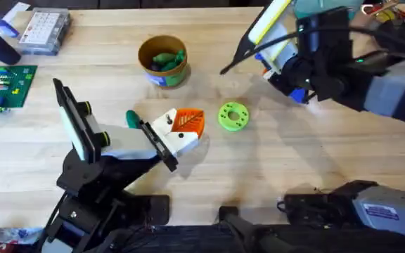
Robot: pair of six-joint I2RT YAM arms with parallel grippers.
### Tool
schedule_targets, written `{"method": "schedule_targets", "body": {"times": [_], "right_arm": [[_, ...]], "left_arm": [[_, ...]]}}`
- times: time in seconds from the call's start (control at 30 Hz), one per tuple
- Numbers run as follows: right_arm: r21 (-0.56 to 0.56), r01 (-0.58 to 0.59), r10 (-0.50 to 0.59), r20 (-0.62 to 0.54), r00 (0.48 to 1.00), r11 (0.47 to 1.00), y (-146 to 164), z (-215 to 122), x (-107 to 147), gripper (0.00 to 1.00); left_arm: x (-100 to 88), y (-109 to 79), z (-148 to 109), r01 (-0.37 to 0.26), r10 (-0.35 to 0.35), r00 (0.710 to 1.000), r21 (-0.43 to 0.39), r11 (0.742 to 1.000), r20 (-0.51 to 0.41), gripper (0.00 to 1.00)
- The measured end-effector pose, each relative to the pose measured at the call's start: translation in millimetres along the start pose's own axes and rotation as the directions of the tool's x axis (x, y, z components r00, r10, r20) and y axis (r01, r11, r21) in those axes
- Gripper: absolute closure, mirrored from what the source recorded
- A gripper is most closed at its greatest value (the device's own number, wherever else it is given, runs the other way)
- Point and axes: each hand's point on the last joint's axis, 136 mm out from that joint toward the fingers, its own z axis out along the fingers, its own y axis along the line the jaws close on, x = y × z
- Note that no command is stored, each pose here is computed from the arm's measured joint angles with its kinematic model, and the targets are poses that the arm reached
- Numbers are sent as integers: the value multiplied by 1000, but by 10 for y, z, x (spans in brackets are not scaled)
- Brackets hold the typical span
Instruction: Pick up the gripper from the table and insert it into the empty holder that is missing its gripper. Then pick up a screw, insert it into the mounting hole, and use the screwdriver to tighten it. Finally, clean up the table by picking up the vegetable and placing it into the bucket.
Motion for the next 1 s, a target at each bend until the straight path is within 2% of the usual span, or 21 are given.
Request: {"method": "schedule_targets", "body": {"times": [0.2, 0.33, 0.4, 0.5, 0.53, 0.57, 0.7, 0.73, 0.77, 0.83, 0.87, 0.97, 1.0], "right_arm": [[-65, 181, -186, -85, 979, 981, 191, 275, 208, 924], [-115, 243, -257, -124, 958, 963, 322, 429, 340, 924], [-132, 262, -280, -136, 950, 956, 365, 476, 386, 976], [-139, 276, -294, -141, 945, 951, 379, 497, 404, 972], [-140, 274, -294, -143, 945, 951, 380, 497, 408, 920], [-137, 274, -293, -145, 945, 952, 374, 497, 408, 800], [-95, 279, -291, -145, 946, 955, 255, 503, 343, 198], [-81, 280, -289, -147, 946, 957, 207, 503, 326, 78], [-73, 280, -288, -149, 946, 957, 179, 501, 317, 24], [-71, 281, -289, -150, 946, 957, 172, 501, 314, 9], [-69, 284, -292, -149, 945, 956, 174, 501, 308, 32], [-70, 296, -303, -134, 944, 953, 230, 499, 255, 243], [-69, 304, -310, -127, 942, 950, 261, 495, 224, 282]], "left_arm": [[0, 0, 0, 0, 0, 1000, 0, 1000, 0, 983], [0, 0, 0, 0, 0, 1000, 0, 1000, 0, 983], [0, 0, 0, 0, 0, 1000, 0, 1000, 0, 983], [0, 0, 0, 0, 0, 1000, 0, 1000, 0, 983], [0, 0, 0, 0, 0, 1000, 0, 1000, 0, 983], [0, 0, 0, 0, 0, 1000, 0, 1000, 0, 983], [0, 0, 0, 0, 0, 1000, 0, 1000, 0, 983], [0, 0, 0, 0, 0, 1000, 0, 1000, 0, 983], [0, 0, 0, 0, 0, 1000, 0, 1000, 0, 983], [0, 0, 0, 0, 0, 1000, 0, 1000, 0, 983], [0, 0, 0, 0, 0, 1000, 0, 1000, 0, 983], [0, 0, 0, 0, 0, 1000, 0, 1000, 0, 983], [0, 0, 0, 0, 0, 1000, 0, 1000, 0, 983]]}}
